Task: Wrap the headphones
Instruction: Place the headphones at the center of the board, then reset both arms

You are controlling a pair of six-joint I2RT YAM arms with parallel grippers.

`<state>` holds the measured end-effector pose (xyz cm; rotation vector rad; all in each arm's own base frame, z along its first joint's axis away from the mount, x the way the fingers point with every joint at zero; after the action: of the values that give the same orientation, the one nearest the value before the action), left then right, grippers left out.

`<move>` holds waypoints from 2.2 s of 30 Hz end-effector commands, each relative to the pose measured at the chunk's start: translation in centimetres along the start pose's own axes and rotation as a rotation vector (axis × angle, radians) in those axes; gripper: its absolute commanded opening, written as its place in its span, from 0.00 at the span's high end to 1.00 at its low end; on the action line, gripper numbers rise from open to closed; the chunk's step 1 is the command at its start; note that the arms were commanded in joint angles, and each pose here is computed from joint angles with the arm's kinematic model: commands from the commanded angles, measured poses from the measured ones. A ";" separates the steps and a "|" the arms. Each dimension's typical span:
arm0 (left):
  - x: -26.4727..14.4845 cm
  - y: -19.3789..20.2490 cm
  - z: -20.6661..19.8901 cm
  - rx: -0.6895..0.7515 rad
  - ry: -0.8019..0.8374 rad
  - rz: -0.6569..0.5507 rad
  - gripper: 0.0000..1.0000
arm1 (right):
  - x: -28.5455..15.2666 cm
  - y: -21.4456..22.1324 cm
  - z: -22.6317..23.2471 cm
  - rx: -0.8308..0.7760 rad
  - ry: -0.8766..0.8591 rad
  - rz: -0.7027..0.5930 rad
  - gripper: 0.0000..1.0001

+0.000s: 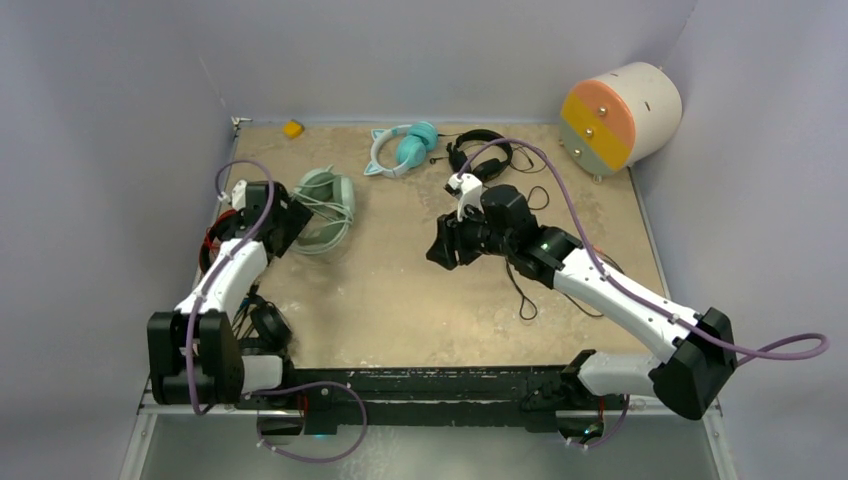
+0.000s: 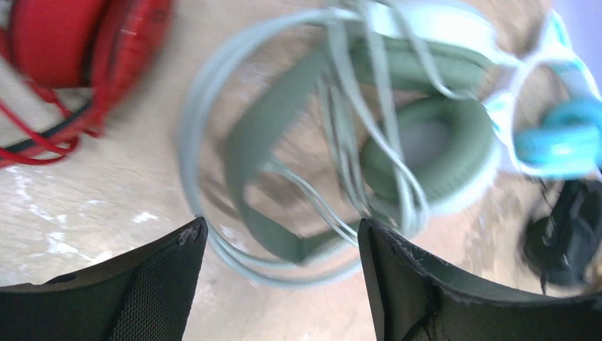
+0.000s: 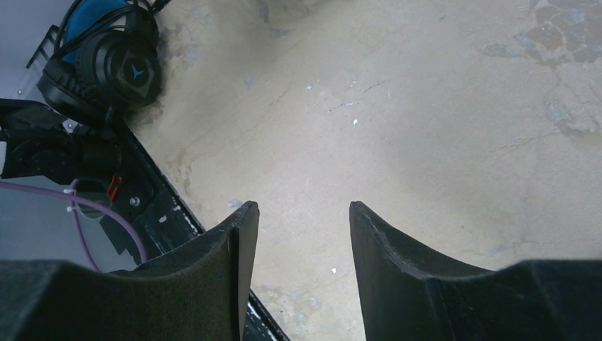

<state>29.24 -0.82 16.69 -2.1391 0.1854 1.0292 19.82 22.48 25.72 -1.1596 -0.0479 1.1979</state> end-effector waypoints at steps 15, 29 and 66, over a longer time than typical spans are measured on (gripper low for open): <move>-5.0 5.4 -6.0 0.715 0.723 -0.180 0.28 | -2.4 1.5 -2.6 -0.128 0.124 -0.302 0.35; -1.8 2.6 -1.8 0.764 0.392 -0.571 0.00 | -2.0 4.3 -6.8 -0.176 0.286 -0.488 0.08; 6.1 2.2 3.7 0.767 0.346 -0.629 0.00 | -4.1 7.4 -28.0 -0.082 0.928 -0.710 0.01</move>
<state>29.20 1.03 8.55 -1.4910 0.0752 0.1979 27.47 1.24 8.04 -1.5557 0.2695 0.1515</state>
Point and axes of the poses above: each gripper's point midway between its finger pads, its own x axis out along the fingers, its own z axis along the line the jaws close on, y = z × x, the point moved 9 cm from there along -x, back along the fingers, and after that the axes turned 8 degrees about x, right-handed, at the moved point
